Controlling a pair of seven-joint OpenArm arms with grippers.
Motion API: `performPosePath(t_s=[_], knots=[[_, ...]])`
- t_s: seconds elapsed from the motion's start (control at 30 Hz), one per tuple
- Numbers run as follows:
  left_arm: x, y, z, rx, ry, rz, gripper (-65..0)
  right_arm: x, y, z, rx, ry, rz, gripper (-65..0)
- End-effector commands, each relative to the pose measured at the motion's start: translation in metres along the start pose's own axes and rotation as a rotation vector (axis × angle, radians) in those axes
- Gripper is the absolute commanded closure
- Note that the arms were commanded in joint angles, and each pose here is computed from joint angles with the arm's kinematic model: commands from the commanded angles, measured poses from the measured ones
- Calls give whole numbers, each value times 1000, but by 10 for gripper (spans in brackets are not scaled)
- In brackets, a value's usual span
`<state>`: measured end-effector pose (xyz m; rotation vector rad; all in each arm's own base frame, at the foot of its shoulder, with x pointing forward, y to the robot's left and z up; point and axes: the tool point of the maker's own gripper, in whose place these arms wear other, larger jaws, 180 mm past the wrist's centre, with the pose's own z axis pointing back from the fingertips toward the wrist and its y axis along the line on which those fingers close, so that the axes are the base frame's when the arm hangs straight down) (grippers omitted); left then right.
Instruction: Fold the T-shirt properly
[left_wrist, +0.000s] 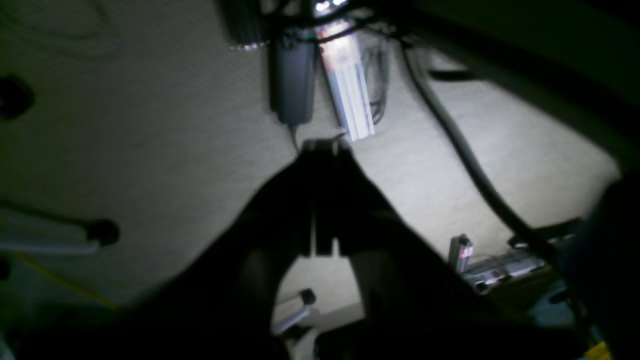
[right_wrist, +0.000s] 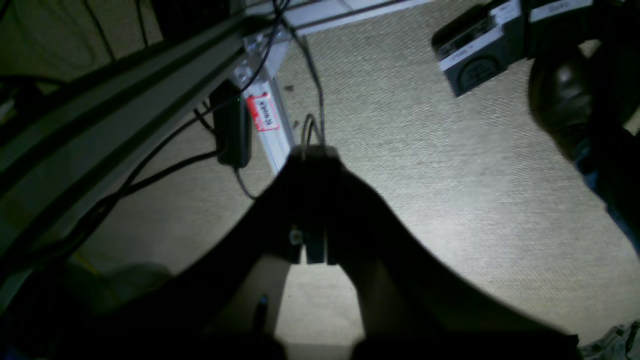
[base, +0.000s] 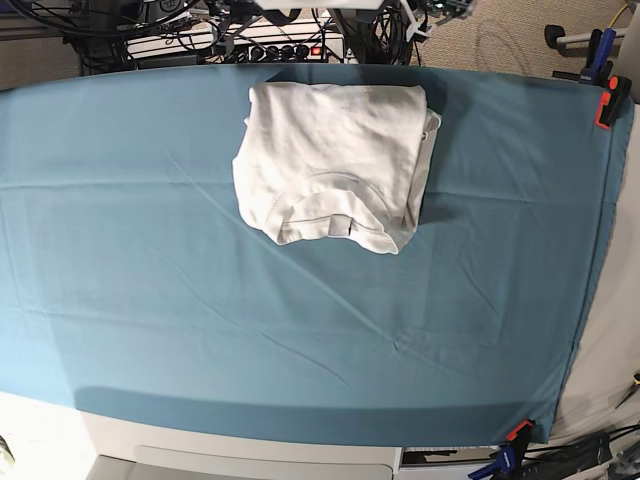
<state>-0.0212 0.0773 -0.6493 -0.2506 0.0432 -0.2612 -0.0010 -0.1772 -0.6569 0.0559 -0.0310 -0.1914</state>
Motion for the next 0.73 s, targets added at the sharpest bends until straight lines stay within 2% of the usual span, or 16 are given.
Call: performPosePath(t_s=[0.0, 0.17, 0.3, 0.43, 0.7], knots=[[7, -21, -4, -42, -15, 27, 0, 2, -8, 1, -22, -8, -12, 0], [28, -30, -10, 37, -37, 103, 0, 0, -23, 2, -106, 1, -132, 0], [35, -31, -10, 73, -47, 115, 0, -2, -32, 3, -155, 5, -135, 0], [32, -23, -9, 85, -42, 114, 0, -2, -33, 3, -161, 7, -102, 0], [29, -15, -8, 97, -36, 111, 0, -6, -33, 3, -161, 28, -100, 0]])
